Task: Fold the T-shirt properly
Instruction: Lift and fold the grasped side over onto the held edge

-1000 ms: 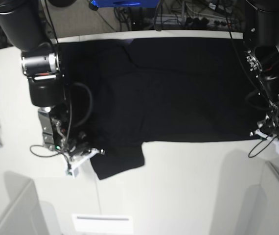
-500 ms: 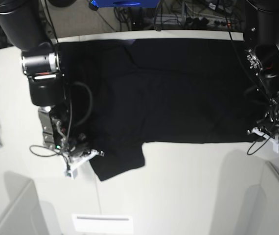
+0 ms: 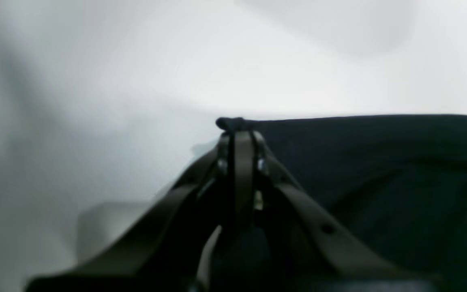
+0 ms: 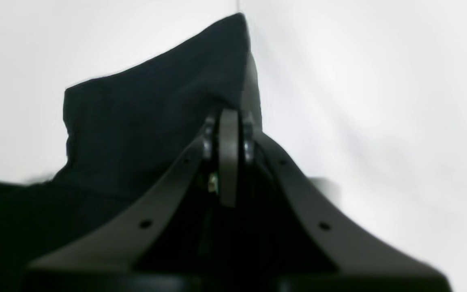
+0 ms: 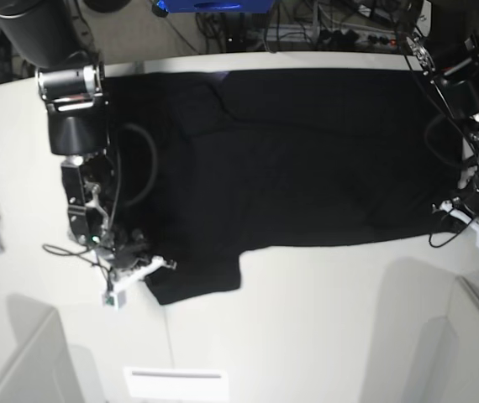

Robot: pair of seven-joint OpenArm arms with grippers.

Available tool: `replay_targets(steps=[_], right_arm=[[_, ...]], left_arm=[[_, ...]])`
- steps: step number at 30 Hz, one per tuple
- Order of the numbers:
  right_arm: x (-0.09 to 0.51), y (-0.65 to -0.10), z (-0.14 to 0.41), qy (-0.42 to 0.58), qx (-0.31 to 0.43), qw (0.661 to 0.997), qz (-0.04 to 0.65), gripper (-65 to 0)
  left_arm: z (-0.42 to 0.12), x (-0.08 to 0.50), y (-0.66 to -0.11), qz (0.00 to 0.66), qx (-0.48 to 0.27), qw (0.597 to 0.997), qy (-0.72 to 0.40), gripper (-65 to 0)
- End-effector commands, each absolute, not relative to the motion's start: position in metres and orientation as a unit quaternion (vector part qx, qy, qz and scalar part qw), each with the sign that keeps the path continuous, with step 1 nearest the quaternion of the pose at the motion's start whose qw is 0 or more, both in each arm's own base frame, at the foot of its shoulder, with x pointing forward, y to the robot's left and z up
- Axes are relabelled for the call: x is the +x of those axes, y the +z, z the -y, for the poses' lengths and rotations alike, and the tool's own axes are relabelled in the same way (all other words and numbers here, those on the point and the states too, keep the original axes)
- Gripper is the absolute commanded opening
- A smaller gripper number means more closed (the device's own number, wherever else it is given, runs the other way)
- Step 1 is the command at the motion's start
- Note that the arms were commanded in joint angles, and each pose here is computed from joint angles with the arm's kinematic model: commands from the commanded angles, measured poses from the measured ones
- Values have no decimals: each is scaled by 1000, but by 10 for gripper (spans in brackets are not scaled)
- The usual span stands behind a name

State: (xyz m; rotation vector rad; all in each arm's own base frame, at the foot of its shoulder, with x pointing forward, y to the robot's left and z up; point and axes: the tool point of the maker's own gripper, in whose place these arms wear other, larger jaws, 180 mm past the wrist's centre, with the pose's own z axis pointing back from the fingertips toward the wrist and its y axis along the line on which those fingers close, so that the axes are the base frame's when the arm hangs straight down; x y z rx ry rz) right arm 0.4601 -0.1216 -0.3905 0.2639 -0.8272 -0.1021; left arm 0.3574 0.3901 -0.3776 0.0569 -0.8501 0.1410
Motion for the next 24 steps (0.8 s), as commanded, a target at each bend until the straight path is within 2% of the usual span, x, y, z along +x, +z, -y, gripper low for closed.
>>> replay_targets(steps=[1,6,13,19,24], right_arm=[[476,-366,125,-49,128,892,431,-650],[466,-376,123,-47,130,901,411,-650],[451,-377,134,-40,120,899,419,-650],[436,-373,151,-64,120,897,421,-650],[423,-370,157,-72,123,903,406,-650]], left_arm=[[-399,363,-358,432,40,899,59,-650],[-393,357,-346,432,51,900,30,-650],[-389,341,-344,424,64,903,2,-650],[-373,328,-342,445,20,895,11,-650],[-369,313,-343,441,25,897,-1,-650]])
